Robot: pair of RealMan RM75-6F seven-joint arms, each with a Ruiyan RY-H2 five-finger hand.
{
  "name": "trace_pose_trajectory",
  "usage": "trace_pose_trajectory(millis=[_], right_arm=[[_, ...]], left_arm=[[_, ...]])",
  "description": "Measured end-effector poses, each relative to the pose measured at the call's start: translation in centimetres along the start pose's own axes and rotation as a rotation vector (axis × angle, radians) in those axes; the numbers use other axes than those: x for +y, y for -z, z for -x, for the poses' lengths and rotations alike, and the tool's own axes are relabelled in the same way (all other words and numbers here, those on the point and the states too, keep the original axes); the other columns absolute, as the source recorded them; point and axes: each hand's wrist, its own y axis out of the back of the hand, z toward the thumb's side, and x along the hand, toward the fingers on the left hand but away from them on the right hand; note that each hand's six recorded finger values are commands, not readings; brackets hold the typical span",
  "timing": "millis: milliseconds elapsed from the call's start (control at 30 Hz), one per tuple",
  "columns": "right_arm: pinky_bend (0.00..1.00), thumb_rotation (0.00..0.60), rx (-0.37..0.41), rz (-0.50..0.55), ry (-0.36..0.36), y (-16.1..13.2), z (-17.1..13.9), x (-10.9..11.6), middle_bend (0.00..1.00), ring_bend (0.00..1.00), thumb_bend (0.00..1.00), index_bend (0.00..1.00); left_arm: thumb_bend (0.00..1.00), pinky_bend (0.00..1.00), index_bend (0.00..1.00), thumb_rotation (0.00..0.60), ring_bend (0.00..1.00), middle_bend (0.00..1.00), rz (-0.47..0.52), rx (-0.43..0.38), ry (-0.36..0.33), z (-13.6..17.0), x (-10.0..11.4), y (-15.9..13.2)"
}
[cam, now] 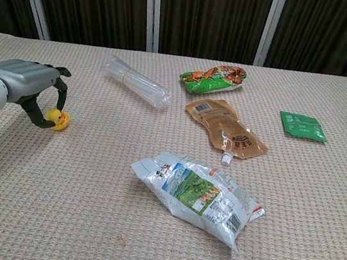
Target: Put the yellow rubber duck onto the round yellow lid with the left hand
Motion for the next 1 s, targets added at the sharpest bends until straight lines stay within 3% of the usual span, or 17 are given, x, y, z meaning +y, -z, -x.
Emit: trace_pose_trajectory(millis=[367,533,700,1000], right_arm=[[0.0,0.6,-0.004,-0.002,0.004,0.1,0.0,0.1,0.0,0.0,0.0,0.02],[0.0,0.6,-0.002,0.0,0.006,0.0,0.0,0.2,0.0,0.0,0.0,0.02],[0.0,0.6,-0.003,0.001,0.01,0.1,0.1,0.2,0.0,0.0,0.0,0.03],[0.0,0.6,0.002,-0.002,0.008,0.0,0.2,0.1,0.0,0.0,0.0,0.03]], left_arm=[[0.4,0.0,0.48,0.6,0.0,0.0,0.011,0.001,-0.015,-0.6,0.6,-0.3],[0.38,0.0,0.39,0.6,0.0,0.0,-0.008,0.011,-0.004,-0.5,0.4,0.0],[0.38,0.0,0.39,0.6,0.0,0.0,-0.026,0.036,0.01,-0.5,0.2,0.7],[0.38,0.0,0.27,0.6,0.0,0.0,-0.018,0.049,0.014,-0.5,0.5,1.3]])
